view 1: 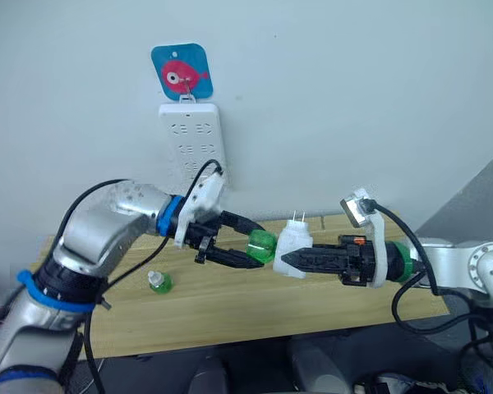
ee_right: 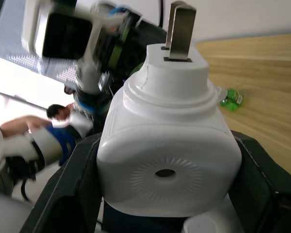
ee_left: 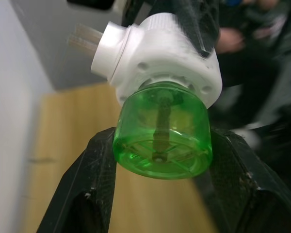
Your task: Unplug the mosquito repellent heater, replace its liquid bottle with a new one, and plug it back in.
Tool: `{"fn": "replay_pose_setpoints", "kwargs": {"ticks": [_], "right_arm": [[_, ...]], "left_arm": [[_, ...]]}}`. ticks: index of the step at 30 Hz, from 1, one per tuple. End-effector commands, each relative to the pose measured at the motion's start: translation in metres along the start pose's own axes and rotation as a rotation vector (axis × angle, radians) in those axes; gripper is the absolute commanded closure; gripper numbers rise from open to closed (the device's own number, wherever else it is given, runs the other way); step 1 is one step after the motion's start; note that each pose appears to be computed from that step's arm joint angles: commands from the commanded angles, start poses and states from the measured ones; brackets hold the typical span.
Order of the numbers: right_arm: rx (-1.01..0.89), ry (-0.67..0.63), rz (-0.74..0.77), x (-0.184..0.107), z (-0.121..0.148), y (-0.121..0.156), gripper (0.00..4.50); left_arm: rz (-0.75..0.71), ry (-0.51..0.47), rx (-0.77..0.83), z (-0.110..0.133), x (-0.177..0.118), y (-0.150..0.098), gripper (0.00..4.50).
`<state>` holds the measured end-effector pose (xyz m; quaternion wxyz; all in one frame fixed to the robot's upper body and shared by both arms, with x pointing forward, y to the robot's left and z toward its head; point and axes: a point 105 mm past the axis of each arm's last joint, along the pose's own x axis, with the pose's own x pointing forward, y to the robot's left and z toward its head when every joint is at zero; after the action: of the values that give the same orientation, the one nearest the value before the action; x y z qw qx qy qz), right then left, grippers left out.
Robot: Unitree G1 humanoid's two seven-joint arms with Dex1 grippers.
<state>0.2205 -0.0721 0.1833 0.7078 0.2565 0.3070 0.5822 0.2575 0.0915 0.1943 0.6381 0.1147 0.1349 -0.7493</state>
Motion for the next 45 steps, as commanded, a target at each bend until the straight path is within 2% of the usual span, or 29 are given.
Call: {"fn": "replay_pose_setpoints", "kwargs": {"ticks": [1,5,7,11,14,20,23,27,35,41,45], "right_arm": [[-0.035,-0.002,0.045,-0.007,0.007,0.011,1.45],[-0.039,-0.005,0.059,-0.007,0.01,0.013,1.45],[-0.038,-0.006,0.061,-0.007,0.009,0.014,1.45],[-0.033,-0.012,0.066,-0.007,0.009,0.014,1.45],[-0.028,-0.015,0.07,-0.009,0.009,0.013,1.45],[0.002,-0.054,0.039,-0.014,0.014,0.005,1.45],[0.006,-0.061,0.033,-0.014,0.015,0.003,1.45],[0.009,-0.066,0.03,-0.013,0.016,0.002,1.45],[0.008,-0.071,0.031,-0.01,0.018,0.002,1.45],[0.003,-0.073,0.034,-0.01,0.018,0.003,1.45],[0.001,-0.071,0.033,-0.01,0.018,0.003,1.45]], "left_arm": [[-0.028,0.003,-0.229,0.006,-0.013,-0.005,2.14],[-0.007,-0.024,-0.31,0.011,-0.01,-0.002,2.14],[0.009,-0.021,-0.298,0.008,-0.011,-0.002,2.14],[0.023,-0.015,-0.219,0.007,-0.012,-0.004,0.83],[0.147,-0.026,-0.016,0.008,-0.013,0.007,0.0],[0.299,-0.156,0.541,0.007,-0.021,-0.001,0.0],[0.297,-0.176,0.681,-0.001,-0.016,-0.012,0.0],[0.334,-0.225,0.841,-0.001,-0.01,-0.016,0.0],[0.368,-0.236,0.994,-0.005,0.007,-0.007,0.0],[0.377,-0.243,1.021,-0.003,0.01,0.0,0.0],[0.36,-0.254,1.01,0.001,0.007,-0.001,0.84]]}}
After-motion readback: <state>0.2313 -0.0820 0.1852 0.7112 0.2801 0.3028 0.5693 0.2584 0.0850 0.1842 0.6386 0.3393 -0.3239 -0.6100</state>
